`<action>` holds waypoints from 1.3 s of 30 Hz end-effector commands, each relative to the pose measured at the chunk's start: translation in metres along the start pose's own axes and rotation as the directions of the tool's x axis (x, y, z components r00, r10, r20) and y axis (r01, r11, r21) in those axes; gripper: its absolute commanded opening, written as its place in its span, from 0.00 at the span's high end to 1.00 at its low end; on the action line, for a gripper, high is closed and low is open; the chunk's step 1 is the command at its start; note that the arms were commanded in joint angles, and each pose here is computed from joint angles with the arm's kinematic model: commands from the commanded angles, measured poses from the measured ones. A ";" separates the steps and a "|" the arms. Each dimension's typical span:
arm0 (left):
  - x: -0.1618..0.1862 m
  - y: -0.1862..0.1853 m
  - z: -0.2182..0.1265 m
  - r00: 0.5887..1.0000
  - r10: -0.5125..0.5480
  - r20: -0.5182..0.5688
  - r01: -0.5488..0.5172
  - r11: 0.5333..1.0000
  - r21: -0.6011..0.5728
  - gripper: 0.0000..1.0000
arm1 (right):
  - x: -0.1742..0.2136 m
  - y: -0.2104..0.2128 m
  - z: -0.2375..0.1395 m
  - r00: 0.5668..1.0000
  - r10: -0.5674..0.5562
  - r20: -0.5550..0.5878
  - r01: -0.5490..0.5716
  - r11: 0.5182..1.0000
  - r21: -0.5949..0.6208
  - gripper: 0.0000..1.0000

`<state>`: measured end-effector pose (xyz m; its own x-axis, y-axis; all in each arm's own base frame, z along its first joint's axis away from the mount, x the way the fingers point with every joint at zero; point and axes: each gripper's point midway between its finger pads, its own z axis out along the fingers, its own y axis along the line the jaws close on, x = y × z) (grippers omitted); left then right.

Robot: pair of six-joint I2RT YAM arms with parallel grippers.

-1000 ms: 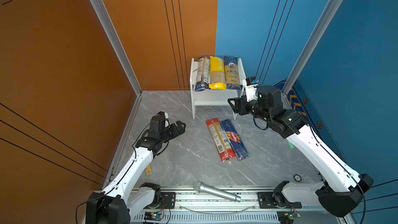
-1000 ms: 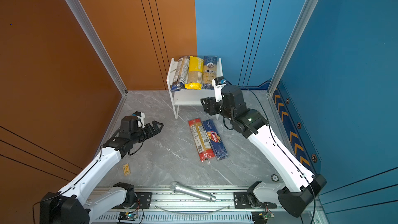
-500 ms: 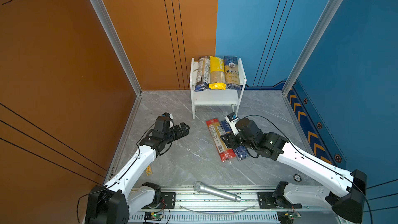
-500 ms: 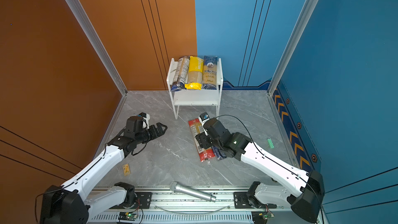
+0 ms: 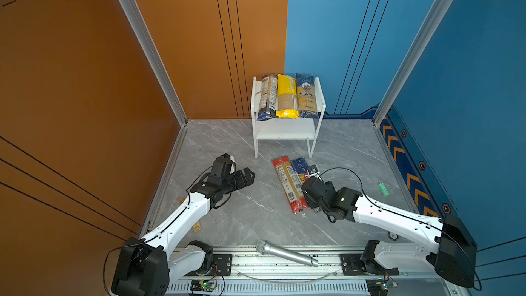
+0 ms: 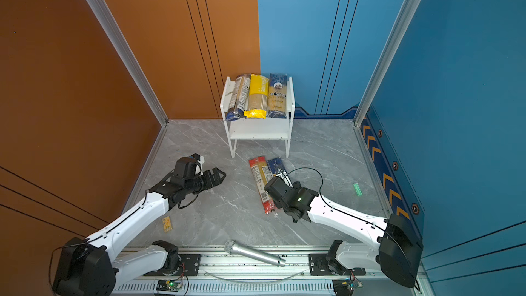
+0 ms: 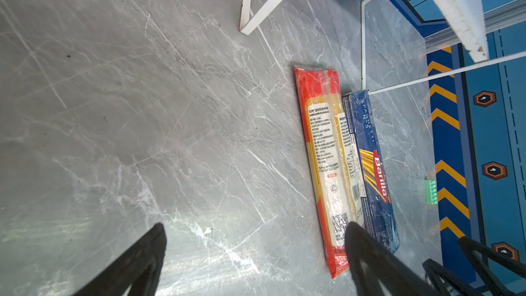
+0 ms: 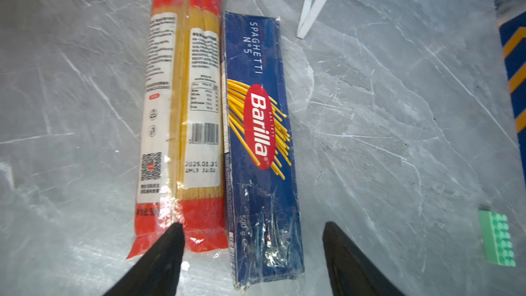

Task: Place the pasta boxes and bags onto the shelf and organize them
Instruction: 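Move the right gripper down over the red-ended bag and Barilla box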

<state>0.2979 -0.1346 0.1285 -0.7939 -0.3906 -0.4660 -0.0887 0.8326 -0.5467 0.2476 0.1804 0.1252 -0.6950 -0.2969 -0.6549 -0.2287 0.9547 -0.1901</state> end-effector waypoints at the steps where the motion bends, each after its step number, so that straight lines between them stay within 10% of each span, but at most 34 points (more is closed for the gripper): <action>1: 0.005 0.005 0.004 1.000 -0.008 0.003 0.008 1.000 -0.021 0.02 | 0.004 -0.015 0.008 0.999 0.024 0.028 -0.027 0.993 0.114 0.26; 25: 0.012 0.007 0.008 1.000 -0.002 -0.007 0.002 1.000 -0.025 0.02 | 0.014 0.008 0.056 0.997 -0.080 -0.023 0.083 0.947 0.311 0.25; 39: 0.008 0.014 0.009 0.999 -0.032 -0.015 0.032 0.999 -0.014 0.02 | 0.007 0.077 0.090 0.993 -0.089 -0.082 0.103 0.979 0.175 0.26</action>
<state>0.2995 -0.1308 0.1191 -0.7876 -0.4120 -0.4582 -0.1151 0.8289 -0.5474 0.2887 0.2280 0.0521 -0.7112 -0.3973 -0.5800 -0.1236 0.8828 -0.4532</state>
